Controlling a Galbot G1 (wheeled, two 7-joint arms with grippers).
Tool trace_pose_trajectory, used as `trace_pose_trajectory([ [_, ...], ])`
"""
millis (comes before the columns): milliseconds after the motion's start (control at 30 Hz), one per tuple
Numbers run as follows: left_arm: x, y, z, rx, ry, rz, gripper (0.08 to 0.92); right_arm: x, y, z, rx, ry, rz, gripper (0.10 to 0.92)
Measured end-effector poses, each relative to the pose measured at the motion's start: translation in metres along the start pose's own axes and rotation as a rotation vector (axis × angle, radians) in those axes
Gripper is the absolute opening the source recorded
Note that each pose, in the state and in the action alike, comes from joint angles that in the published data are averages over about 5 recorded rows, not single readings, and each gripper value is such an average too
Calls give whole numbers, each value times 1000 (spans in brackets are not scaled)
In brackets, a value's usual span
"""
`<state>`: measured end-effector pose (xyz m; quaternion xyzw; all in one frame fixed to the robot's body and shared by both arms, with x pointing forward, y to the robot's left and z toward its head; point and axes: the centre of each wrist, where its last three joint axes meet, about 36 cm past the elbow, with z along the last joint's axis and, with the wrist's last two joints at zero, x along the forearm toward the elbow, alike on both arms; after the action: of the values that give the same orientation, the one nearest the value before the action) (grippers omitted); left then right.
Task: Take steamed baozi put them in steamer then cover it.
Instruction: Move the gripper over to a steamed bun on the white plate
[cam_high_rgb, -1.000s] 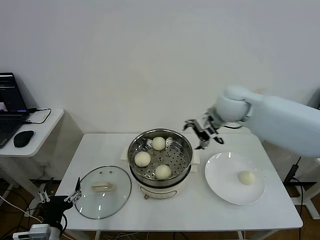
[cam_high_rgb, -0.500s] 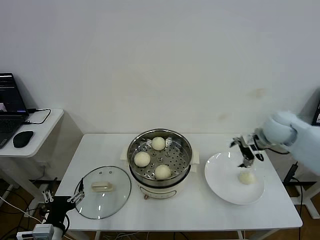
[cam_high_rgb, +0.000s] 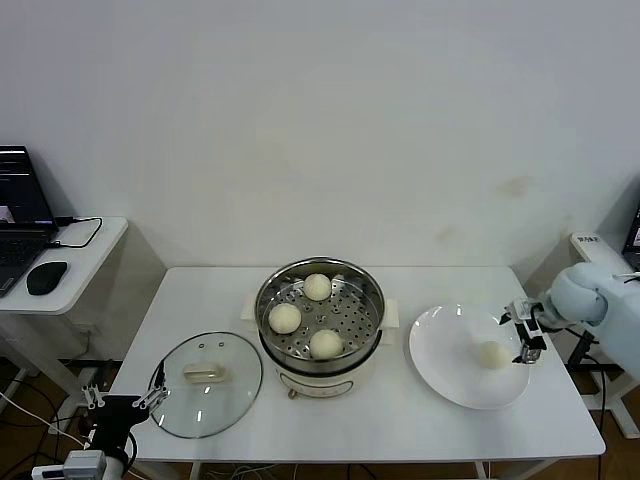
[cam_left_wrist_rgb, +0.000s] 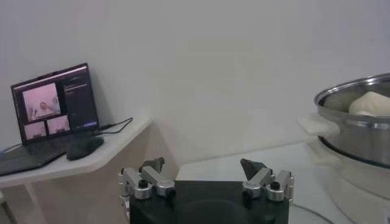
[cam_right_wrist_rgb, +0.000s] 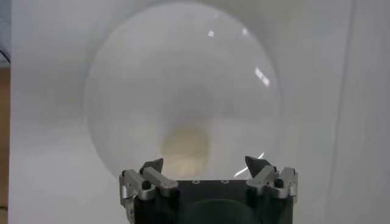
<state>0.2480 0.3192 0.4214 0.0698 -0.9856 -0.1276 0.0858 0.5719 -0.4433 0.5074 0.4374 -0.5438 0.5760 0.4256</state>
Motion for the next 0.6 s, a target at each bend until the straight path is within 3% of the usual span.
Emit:
trace_pose_trajectory([
  [433, -1, 4, 2, -3, 6, -13, 823, -42, 1, -5, -25, 6, -19, 819],
  [600, -1, 4, 3, -1, 7, -15, 823, -50, 0, -7, -32, 13, -16, 772],
])
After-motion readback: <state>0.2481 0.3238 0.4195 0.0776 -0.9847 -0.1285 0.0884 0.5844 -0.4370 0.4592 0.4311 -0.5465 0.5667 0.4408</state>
